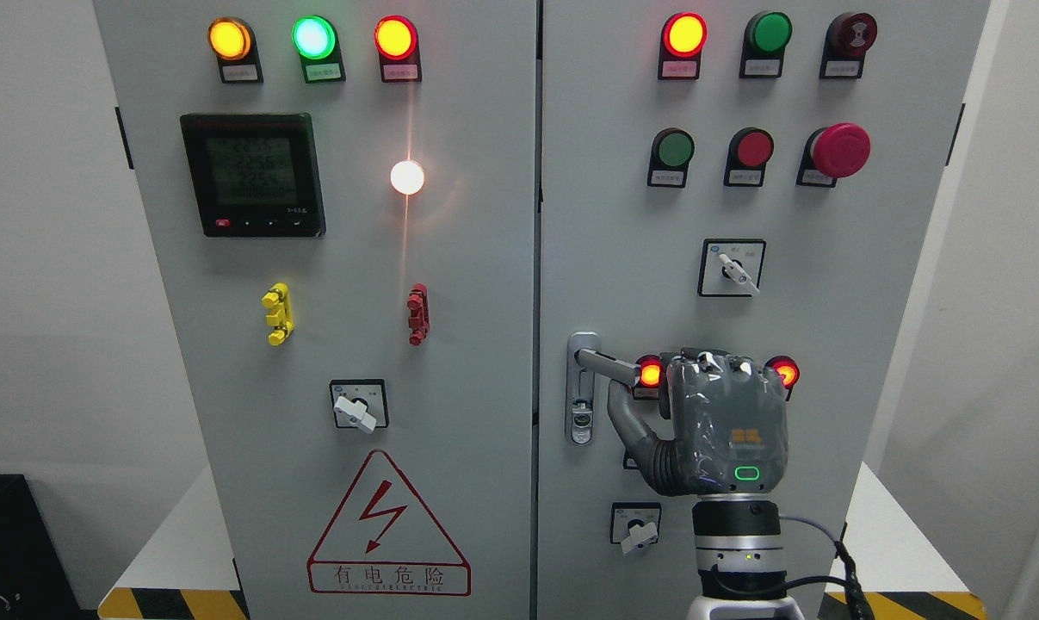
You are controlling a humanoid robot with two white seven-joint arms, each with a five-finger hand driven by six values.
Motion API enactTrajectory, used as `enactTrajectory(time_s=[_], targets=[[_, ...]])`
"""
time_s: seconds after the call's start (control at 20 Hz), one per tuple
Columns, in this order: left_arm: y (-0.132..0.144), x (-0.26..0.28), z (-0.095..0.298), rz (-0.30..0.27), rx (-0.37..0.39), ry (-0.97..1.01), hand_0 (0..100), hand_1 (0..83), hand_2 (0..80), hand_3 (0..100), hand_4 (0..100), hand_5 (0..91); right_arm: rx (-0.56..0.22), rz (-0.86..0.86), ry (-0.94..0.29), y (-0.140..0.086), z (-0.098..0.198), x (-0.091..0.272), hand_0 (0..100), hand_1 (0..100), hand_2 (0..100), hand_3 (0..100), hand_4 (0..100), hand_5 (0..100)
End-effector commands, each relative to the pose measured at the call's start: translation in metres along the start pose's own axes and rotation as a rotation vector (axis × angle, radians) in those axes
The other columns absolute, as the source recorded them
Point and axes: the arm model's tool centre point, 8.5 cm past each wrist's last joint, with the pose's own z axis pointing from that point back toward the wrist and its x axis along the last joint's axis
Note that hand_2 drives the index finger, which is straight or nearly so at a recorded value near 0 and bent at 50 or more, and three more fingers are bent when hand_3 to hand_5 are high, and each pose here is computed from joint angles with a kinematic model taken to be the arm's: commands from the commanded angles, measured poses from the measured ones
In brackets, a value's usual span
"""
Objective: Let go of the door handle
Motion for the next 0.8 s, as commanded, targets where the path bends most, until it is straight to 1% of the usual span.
enactTrajectory(time_s=[0.0,0.5,0.65,0.75], targets=[[0.000,-0.006,0.001,0.002,0.000,0.009,12,55.6,0.0,0,0,0.0,-0.006,0.000,0.000,-0.002,0.000,0.000,46,43,93,100,100,100],[0.001,-0.006,0.001,0.001,0.002,0.009,12,55.6,0.0,0,0,0.0,0.004,-0.006,0.000,0.001,0.003,0.000,46,43,93,100,100,100],[0.000,-0.006,0.001,0.002,0.000,0.009,12,55.6,0.0,0,0,0.0,0.001,-0.008,-0.006,0.002,0.006,0.001,47,42,93,100,100,100],[0.001,-0.006,0.001,0.001,0.002,0.009,12,55.6,0.0,0,0,0.0,0.014,-0.009,-0.007,0.005,0.011,0.002,47,42,93,100,100,100]])
